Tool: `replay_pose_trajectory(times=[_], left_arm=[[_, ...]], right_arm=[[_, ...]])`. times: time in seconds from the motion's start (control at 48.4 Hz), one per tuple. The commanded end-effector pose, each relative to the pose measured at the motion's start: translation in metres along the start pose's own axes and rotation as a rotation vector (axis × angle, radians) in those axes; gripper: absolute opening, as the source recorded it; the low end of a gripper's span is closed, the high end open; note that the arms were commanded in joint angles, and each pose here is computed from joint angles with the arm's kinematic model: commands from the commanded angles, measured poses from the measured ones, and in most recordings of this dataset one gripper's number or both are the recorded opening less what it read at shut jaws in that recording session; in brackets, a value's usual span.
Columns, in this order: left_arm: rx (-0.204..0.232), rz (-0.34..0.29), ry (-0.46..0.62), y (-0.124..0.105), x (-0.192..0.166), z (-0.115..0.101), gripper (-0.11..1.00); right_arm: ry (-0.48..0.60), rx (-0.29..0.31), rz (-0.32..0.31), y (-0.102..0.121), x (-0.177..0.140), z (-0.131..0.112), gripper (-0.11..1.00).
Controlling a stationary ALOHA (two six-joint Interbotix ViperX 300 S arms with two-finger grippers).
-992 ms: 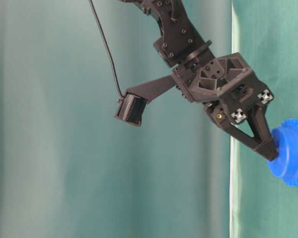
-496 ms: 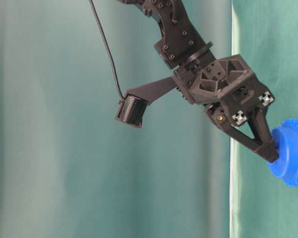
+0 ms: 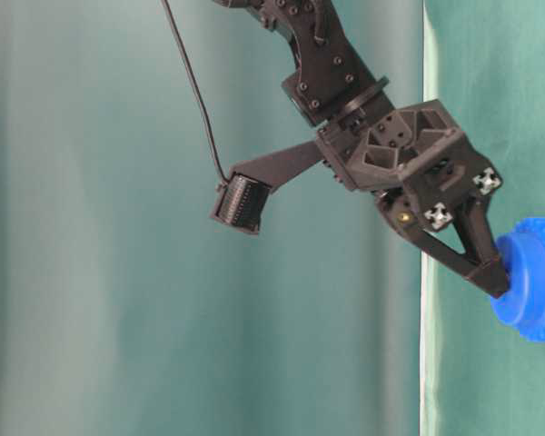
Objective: Insert the shaft placed at a random location into the center hole of the medium gear at another random location.
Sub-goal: 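Lower the shaft into the gear's center hole with the right gripper, then open the right gripper and raise it away from the gear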
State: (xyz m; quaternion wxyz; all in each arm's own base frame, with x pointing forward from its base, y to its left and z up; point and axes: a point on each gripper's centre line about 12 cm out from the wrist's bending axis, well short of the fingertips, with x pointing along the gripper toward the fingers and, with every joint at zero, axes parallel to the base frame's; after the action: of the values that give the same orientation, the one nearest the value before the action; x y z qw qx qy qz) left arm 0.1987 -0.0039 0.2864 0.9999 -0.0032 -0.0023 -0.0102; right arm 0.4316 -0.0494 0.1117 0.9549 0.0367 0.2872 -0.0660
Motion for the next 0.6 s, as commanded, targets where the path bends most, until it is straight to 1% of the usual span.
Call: replay_pose_trajectory(times=[0.0,0.145,0.186,0.207,0.248,0.351,0.579], left_arm=[[0.000,0.003,-0.017,0.001,0.002,0.008,0.00],[0.000,0.003,-0.017,0.001,0.002,0.008,0.00],[0.002,0.002,-0.017,0.000,0.002,0.008,0.00],[0.002,0.003,-0.017,0.001,0.002,0.008,0.00],[0.002,0.002,-0.017,0.000,0.002,0.008,0.00],[0.000,0.003,-0.017,0.001,0.002,0.008,0.00],[0.000,0.003,-0.018,0.001,0.002,0.008,0.00]], right_arm=[[-0.050,0.004,0.012,0.005,-0.007,0.020,0.38],[-0.072,0.001,0.013,0.005,-0.012,0.027,0.80],[-0.078,0.001,0.013,0.005,-0.014,0.029,0.89],[-0.079,0.001,0.013,0.005,-0.015,0.030,0.91],[-0.084,0.001,0.014,0.005,-0.017,0.031,0.90],[-0.099,0.001,0.016,0.006,-0.023,0.036,0.84],[-0.131,-0.005,0.018,0.006,-0.043,0.046,0.84]])
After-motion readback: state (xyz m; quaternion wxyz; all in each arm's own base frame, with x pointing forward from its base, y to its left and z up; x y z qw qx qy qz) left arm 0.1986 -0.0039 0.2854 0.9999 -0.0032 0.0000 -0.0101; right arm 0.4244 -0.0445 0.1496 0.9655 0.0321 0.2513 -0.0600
